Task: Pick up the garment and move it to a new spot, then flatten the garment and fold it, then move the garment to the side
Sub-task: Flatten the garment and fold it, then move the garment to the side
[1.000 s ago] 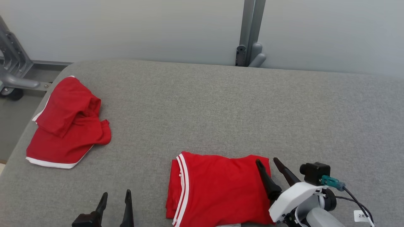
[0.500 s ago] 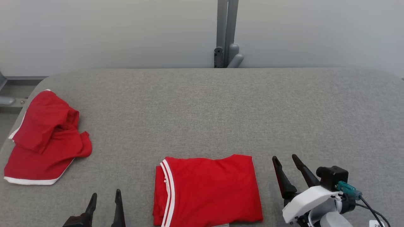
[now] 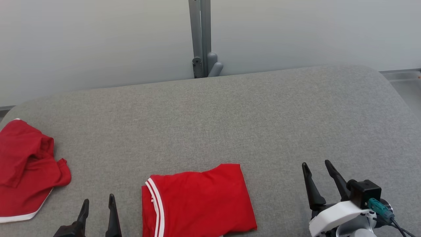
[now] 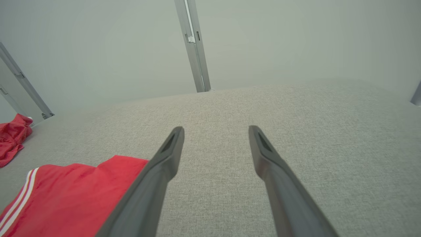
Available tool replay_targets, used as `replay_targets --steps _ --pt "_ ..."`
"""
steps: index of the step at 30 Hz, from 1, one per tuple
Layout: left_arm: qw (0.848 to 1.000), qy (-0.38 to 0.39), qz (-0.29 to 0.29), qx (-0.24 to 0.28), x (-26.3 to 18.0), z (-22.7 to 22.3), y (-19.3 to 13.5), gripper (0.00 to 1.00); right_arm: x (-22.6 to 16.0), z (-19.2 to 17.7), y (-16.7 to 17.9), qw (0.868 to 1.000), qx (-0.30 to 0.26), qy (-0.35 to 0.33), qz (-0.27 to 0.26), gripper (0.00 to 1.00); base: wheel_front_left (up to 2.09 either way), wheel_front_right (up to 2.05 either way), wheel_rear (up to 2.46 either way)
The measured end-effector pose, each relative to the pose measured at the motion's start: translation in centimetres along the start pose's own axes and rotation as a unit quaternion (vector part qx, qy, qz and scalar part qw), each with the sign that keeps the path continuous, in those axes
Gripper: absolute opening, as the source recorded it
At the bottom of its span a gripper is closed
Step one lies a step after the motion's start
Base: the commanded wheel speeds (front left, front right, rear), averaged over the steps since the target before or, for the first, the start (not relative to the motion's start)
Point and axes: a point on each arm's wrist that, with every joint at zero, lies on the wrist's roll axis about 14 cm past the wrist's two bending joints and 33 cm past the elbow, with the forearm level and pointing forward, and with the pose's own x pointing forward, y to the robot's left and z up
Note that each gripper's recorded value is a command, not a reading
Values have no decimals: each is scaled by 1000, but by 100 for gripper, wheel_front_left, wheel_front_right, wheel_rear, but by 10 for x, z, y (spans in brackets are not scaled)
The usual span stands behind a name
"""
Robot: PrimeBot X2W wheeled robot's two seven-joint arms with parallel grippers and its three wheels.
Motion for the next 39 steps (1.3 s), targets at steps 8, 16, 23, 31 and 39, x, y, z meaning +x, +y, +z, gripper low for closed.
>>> replay_targets --steps 8,16,23,31,39 --pt "1000 -14 -5 9 -4 8 -2 100 -15 10 -9 999 -34 -16 -14 100 0 0 0" --pt "1000 -16 1 16 -8 9 3 100 -16 8 -6 999 -37 -13 -13 100 0 0 0" --pt "1000 -16 1 17 -9 9 2 100 -12 1 2 999 -34 -4 -1 100 0 0 0" --pt "1000 10 -5 10 -14 -8 -2 100 -5 -40 37 997 -5 60 50 100 0 0 0" --pt "1000 19 17 12 -21 -13 12 100 21 -73 78 986 72 115 96 100 0 0 0"
